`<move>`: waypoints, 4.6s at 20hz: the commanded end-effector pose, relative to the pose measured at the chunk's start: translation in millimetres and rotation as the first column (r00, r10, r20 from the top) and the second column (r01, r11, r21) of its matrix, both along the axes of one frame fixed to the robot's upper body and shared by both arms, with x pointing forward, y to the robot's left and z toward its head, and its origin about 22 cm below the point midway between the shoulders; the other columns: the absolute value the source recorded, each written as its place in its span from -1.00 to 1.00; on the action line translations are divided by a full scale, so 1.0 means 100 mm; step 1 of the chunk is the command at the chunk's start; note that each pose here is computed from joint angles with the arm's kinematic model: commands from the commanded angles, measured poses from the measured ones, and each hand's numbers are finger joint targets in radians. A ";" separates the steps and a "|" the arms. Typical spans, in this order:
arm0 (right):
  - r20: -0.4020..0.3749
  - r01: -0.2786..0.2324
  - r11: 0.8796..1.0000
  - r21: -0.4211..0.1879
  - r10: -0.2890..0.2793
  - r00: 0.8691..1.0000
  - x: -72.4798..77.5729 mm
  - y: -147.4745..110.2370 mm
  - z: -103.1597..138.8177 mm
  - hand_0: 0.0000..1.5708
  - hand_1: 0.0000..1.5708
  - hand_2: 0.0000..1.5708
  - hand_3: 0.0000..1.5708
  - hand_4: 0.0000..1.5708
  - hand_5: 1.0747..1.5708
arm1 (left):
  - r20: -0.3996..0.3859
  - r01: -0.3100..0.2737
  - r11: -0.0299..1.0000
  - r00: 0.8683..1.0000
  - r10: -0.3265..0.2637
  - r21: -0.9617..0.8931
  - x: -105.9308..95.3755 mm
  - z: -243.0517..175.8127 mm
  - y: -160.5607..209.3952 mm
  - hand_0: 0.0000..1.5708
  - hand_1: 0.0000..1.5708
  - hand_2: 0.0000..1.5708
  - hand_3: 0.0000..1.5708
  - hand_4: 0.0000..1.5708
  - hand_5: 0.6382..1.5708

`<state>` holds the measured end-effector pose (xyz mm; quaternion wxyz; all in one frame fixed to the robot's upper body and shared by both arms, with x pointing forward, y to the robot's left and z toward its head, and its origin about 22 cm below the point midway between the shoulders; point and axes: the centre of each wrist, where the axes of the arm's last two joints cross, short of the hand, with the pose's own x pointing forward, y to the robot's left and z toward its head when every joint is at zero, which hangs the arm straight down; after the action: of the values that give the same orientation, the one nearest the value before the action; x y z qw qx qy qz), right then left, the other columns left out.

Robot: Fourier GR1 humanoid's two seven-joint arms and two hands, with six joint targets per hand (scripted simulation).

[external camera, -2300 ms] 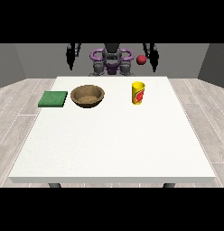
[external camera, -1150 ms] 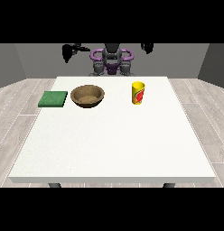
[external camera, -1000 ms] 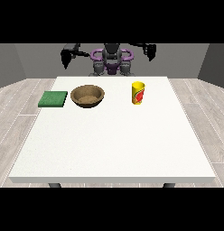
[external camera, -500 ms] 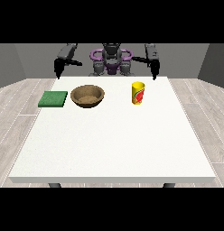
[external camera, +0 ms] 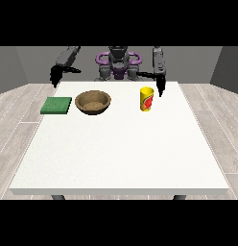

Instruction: Pick the cup and pour the ball into the bowl, then pick the bowl and place it on the pad

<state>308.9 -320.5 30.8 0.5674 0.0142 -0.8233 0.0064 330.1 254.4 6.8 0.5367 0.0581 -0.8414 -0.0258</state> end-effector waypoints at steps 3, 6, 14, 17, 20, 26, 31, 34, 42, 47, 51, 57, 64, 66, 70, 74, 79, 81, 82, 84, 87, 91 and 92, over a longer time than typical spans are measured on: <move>0.082 -0.027 1.000 -0.004 0.027 0.996 0.08 -0.13 0.10 -1.00 -1.00 -1.00 -1.00 -1.00 0.95 | 0.071 -0.045 0.999 0.996 0.047 -0.023 0.16 -0.18 -0.07 -1.00 -1.00 -1.00 -1.00 -1.00 0.36; 0.036 -0.008 1.000 -0.006 0.008 0.999 0.14 -0.07 0.02 -1.00 -1.00 -1.00 -1.00 -1.00 0.95 | 0.050 -0.015 1.000 0.999 0.016 -0.011 0.19 -0.32 -0.15 -1.00 -1.00 -1.00 -1.00 -1.00 0.34; 0.052 -0.090 0.996 0.007 0.090 0.995 0.12 -0.13 0.16 -1.00 -1.00 -1.00 -1.00 -1.00 0.96 | 0.070 -0.228 0.936 0.974 0.217 0.268 0.19 -0.36 0.38 0.64 0.64 1.00 1.00 0.00 0.90; 0.114 -0.095 0.995 0.003 0.094 0.989 0.14 -0.31 0.25 -1.00 -1.00 -1.00 -1.00 -1.00 0.95 | 0.140 -0.309 0.904 0.950 0.279 0.296 0.20 -0.44 0.21 0.67 0.67 1.00 1.00 0.05 0.88; 0.105 -0.082 0.996 -0.037 0.086 0.991 0.12 -0.53 0.38 -1.00 -1.00 -1.00 -1.00 -1.00 0.94 | 0.130 -0.335 0.893 0.942 0.310 0.300 0.28 -0.42 0.15 0.70 0.70 1.00 1.00 0.10 0.87; 0.025 0.016 1.000 -0.005 -0.016 1.000 0.03 -0.98 0.28 -1.00 -1.00 -1.00 -1.00 -1.00 0.94 | 0.102 -0.301 0.865 0.953 0.285 0.401 0.29 -0.42 -0.03 0.73 0.73 1.00 1.00 0.21 0.90; -0.159 0.098 0.995 0.008 -0.095 0.983 -0.06 -1.16 -0.03 -1.00 -1.00 -0.90 -1.00 -1.00 0.96 | 0.055 -0.219 0.803 0.972 0.228 0.553 0.46 -0.12 -0.47 0.77 0.77 1.00 1.00 0.30 0.92; -0.206 0.146 0.989 0.004 -0.142 0.968 -0.36 -1.22 -0.45 -1.00 -1.00 -1.00 -1.00 -1.00 0.96 | 0.051 -0.162 0.754 0.984 0.169 0.636 0.46 -0.05 -0.73 0.78 0.78 1.00 1.00 0.39 1.00; -0.218 0.194 0.981 -0.011 -0.192 0.957 -0.54 -1.34 -0.66 -1.00 -1.00 -0.95 -1.00 -1.00 0.95 | 0.053 -0.157 0.653 0.983 0.175 0.741 0.35 -0.02 -1.26 0.74 0.74 1.00 1.00 0.45 0.99; -0.271 0.165 0.986 0.020 -0.153 0.950 -0.59 -1.34 -0.74 -1.00 -1.00 -1.00 -1.00 -1.00 0.92 | 0.069 -0.152 0.530 0.982 0.173 0.834 0.37 0.07 -1.56 0.69 0.69 1.00 1.00 0.30 1.00; -0.267 0.197 0.980 0.023 -0.184 0.946 -0.43 -1.30 -0.67 -1.00 -1.00 -0.94 -1.00 -1.00 0.91 | 0.127 -0.168 0.453 0.985 0.120 0.875 0.18 -0.01 -1.80 0.29 0.29 1.00 1.00 0.21 1.00; -0.268 0.148 0.989 -0.006 -0.144 0.953 -0.16 -1.11 -0.55 -1.00 -1.00 -1.00 -0.96 -1.00 0.85 | 0.166 -0.203 0.328 0.976 0.138 0.923 0.22 0.19 -2.01 -0.32 -0.32 1.00 1.00 0.18 1.00; -0.203 0.155 0.988 0.010 -0.150 0.968 0.09 -1.13 -0.29 -1.00 -1.00 -1.00 -0.65 -1.00 0.83 | 0.325 -0.319 0.184 0.946 -0.003 0.930 -0.03 0.12 -2.25 -0.53 -0.53 1.00 1.00 0.14 1.00; -0.251 0.147 0.989 -0.012 -0.145 0.957 0.04 -1.12 -0.37 -1.00 -1.00 -1.00 -0.62 -1.00 0.83 | 0.278 -0.277 0.146 0.960 0.009 0.950 0.08 0.38 -2.29 -0.64 -0.64 1.00 1.00 0.10 1.00; -0.219 0.076 0.997 -0.002 -0.075 0.973 0.27 -0.75 -0.36 -1.00 -1.00 -1.00 -0.68 -1.00 0.82 | 0.270 -0.269 0.031 0.962 -0.041 0.963 -0.10 0.11 -2.34 -1.00 -1.00 1.00 1.00 0.16 0.95; -0.176 0.124 0.992 0.028 -0.118 0.977 0.28 -0.98 -0.18 -1.00 -1.00 -1.00 -0.76 -1.00 0.80 | 0.317 -0.332 -0.102 0.938 -0.138 0.938 -0.06 0.26 -2.46 -1.00 -1.00 1.00 1.00 0.52 0.71; -0.214 0.084 0.996 0.010 -0.080 0.973 0.29 -0.65 -0.43 -1.00 -1.00 -1.00 -0.77 -1.00 0.79 | 0.319 -0.360 -0.255 0.929 -0.189 0.897 0.13 0.57 -2.56 -0.11 -0.11 1.00 1.00 0.53 0.67; -0.244 0.098 0.995 0.028 -0.089 0.966 0.21 -0.81 -0.46 -1.00 -1.00 -1.00 -0.85 -1.00 0.79 | 0.350 -0.423 -0.354 0.902 -0.254 0.834 0.08 0.72 -2.71 0.23 0.23 1.00 1.00 0.55 0.67; -0.248 0.104 0.994 0.025 -0.094 0.964 0.18 -0.97 -0.36 -1.00 -1.00 -1.00 -0.78 -1.00 0.78 | 0.349 -0.423 -0.348 0.901 -0.258 0.836 0.09 0.72 -2.69 0.92 0.92 1.00 1.00 0.53 0.73; -0.267 0.099 0.995 0.001 -0.095 0.959 0.22 -0.88 -0.38 -1.00 -1.00 -1.00 -0.76 -1.00 0.78 | 0.353 -0.432 -0.365 0.897 -0.265 0.825 0.12 0.75 -2.67 0.97 0.97 1.00 1.00 0.52 0.76; -0.210 0.090 0.996 0.022 -0.083 0.974 0.14 -1.09 -0.31 -1.00 -1.00 -1.00 -0.75 -1.00 0.79 | 0.398 -0.458 -0.367 0.888 -0.230 0.810 0.19 0.89 -2.66 0.97 0.97 1.00 1.00 0.54 0.77; -0.267 0.126 0.991 0.044 -0.110 0.957 0.06 -1.00 -0.52 -1.00 -1.00 -1.00 -1.00 -0.74 0.90 | 0.368 -0.444 -0.344 0.891 -0.264 0.827 0.11 0.92 -2.64 0.92 0.92 1.00 1.00 0.54 0.76; -0.313 0.104 0.993 0.062 -0.079 0.946 0.17 -0.88 -0.50 -1.00 -1.00 -1.00 -1.00 -0.45 0.94 | 0.369 -0.457 -0.335 0.881 -0.295 0.824 0.04 0.91 -2.71 0.93 0.93 1.00 1.00 0.53 0.77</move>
<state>320.6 -419.3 -14.6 0.6682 -0.0187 -0.7421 -0.0487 336.1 -13.7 91.3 0.0552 0.5412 -0.5397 -0.6425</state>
